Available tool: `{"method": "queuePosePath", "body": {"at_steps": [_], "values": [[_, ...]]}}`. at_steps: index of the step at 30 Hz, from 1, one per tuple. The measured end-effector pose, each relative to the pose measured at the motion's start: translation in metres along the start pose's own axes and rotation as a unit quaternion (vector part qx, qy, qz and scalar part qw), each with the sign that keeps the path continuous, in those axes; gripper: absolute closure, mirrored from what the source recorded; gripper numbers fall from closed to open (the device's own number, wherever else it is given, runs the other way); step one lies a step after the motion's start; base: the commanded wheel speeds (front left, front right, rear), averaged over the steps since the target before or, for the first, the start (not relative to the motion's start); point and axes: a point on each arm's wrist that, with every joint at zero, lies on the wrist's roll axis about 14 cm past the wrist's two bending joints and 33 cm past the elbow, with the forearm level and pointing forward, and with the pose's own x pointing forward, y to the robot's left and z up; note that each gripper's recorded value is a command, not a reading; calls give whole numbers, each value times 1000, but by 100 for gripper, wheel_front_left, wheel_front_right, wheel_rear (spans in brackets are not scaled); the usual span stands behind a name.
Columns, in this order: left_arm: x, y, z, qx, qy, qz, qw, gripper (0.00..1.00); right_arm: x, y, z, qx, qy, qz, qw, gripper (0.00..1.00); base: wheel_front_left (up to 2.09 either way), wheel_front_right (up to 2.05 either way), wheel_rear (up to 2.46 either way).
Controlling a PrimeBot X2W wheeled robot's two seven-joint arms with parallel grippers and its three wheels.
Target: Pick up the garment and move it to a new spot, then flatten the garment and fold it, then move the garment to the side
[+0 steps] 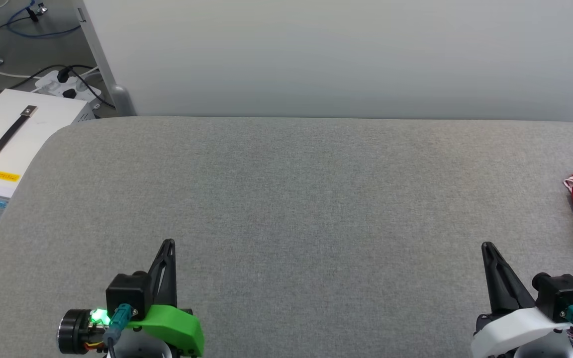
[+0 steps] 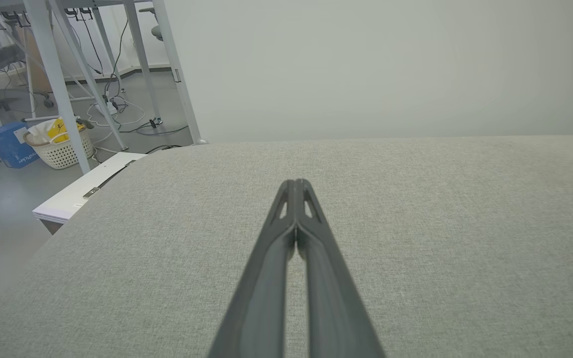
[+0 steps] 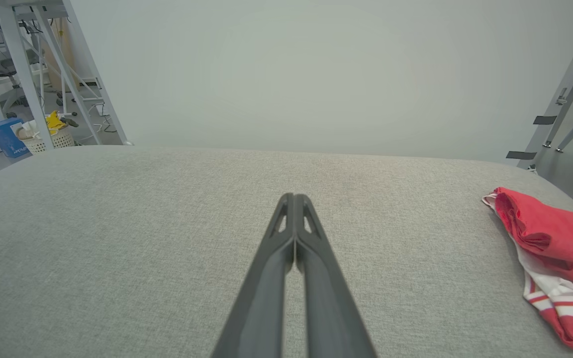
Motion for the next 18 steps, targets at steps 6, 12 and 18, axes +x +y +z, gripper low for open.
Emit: {"method": "queuePosePath", "body": {"at_steps": [6, 12, 18], "values": [[2, 1, 1, 3, 2, 1, 1000, 100, 3, 0, 1, 0, 2, 0, 1000, 100, 0, 0, 0], [4, 1, 1, 3, 5, 1, 1000, 100, 3, 0, -1, -15, 9, 1, 1000, 100, 0, 0, 0], [5, 1, 1, 4, 10, 1, 1000, 100, 6, 1, 1, -23, 11, 2, 1000, 100, 0, 0, 0]]}}
